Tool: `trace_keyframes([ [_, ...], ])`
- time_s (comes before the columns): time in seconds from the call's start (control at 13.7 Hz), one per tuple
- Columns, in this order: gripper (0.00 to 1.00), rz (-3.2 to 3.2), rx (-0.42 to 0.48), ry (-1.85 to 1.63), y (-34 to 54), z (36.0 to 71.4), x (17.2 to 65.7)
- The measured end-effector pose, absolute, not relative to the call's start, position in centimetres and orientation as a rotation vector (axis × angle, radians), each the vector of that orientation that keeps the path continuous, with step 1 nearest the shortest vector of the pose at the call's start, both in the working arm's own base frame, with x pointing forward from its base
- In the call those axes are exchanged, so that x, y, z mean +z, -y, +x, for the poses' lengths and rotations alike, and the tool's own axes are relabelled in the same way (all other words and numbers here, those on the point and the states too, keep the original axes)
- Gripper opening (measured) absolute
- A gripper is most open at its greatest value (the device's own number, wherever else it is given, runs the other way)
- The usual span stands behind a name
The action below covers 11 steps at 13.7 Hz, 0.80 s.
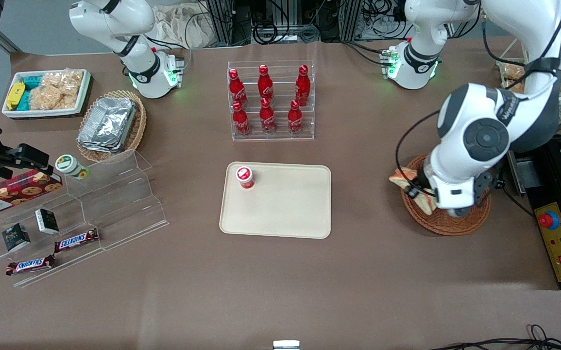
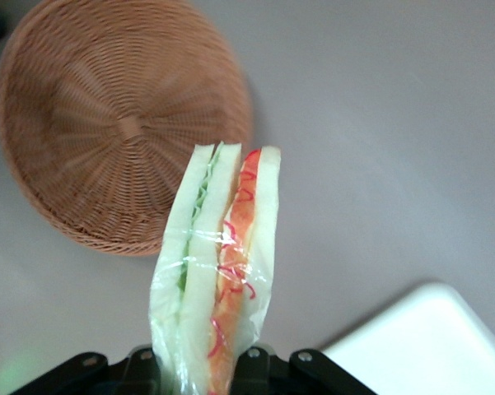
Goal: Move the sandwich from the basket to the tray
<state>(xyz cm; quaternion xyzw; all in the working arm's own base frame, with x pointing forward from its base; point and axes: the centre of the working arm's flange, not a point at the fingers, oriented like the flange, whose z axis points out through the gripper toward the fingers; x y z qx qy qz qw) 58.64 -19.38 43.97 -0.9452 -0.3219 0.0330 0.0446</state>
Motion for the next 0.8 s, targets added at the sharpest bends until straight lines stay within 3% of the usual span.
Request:
trace_keyframes([
  [0.15, 0.2, -3.008, 0.077, 0.679, 24.2, 57.7, 45.7],
  [0.37, 0.2, -3.084, 0.092, 0.359, 32.6, 55.1, 44.6],
  [0.8, 0.2, -3.121, 0.052, 0.079, 42.8, 54.1, 29.9],
])
